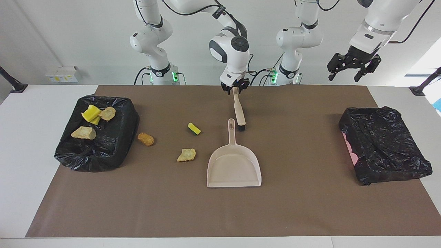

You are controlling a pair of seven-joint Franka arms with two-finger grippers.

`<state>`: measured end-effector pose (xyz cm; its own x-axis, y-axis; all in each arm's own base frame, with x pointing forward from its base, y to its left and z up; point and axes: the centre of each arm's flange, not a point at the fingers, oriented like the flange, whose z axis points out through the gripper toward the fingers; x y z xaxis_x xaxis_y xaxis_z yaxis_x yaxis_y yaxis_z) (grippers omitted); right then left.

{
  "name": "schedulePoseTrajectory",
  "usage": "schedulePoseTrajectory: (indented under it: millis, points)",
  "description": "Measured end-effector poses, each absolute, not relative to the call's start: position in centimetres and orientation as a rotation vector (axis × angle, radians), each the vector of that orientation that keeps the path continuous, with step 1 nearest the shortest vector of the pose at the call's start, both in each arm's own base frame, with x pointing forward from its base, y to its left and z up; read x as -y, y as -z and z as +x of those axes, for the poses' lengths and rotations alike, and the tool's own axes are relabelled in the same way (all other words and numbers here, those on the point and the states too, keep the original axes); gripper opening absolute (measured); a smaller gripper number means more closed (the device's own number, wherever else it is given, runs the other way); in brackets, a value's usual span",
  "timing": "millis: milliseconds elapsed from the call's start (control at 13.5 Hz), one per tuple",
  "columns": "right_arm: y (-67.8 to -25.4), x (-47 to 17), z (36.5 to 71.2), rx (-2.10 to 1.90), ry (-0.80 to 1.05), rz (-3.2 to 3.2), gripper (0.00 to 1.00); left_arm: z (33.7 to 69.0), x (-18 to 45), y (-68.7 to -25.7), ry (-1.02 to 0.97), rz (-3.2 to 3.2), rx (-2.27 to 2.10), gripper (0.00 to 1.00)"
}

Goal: Sweep and dump trash in bin
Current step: 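Return the empty dustpan to the table center with the right gripper, then reach the left gripper toward the dustpan while the right gripper grasps the brush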

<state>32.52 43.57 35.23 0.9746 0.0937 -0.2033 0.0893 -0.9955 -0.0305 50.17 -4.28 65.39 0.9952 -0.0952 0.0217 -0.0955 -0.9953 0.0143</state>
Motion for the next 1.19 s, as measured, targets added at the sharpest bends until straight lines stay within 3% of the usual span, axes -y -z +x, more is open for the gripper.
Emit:
schedulePoseTrajectory:
  millis: [445, 593, 742, 816, 890, 1187]
  points:
    - [-34.5, -44.0, 31.8, 0.138, -0.338, -3.088, 0.56, 53.7, 7.8, -60.6, -0.140, 3.063, 0.150, 1.00]
    - [-34.4, -44.1, 31.7, 0.103, -0.371, -3.066, 0.50, 55.1, 11.5, -58.6, -0.182, 3.048, 0.088, 1.00]
    - [-34.3, -44.1, 31.6, 0.096, -0.380, -3.062, 0.33, 56.1, 13.9, -57.3, -0.224, 3.030, 0.042, 1.00]
    - [-34.2, -44.1, 31.6, 0.096, -0.383, -3.063, 0.33, 56.4, 14.7, -56.8, -0.234, 3.025, 0.041, 1.00]
    - [-34.1, -44.0, 31.5, 0.095, -0.387, -3.064, 0.26, 56.7, 15.2, -56.2, -0.242, 3.021, 0.041, 1.00]
    - [-34.2, -43.8, 31.8, 0.038, -0.411, -3.078, 0.26, 57.8, 18.9, -53.9, -0.290, 2.989, -0.010, 1.00]
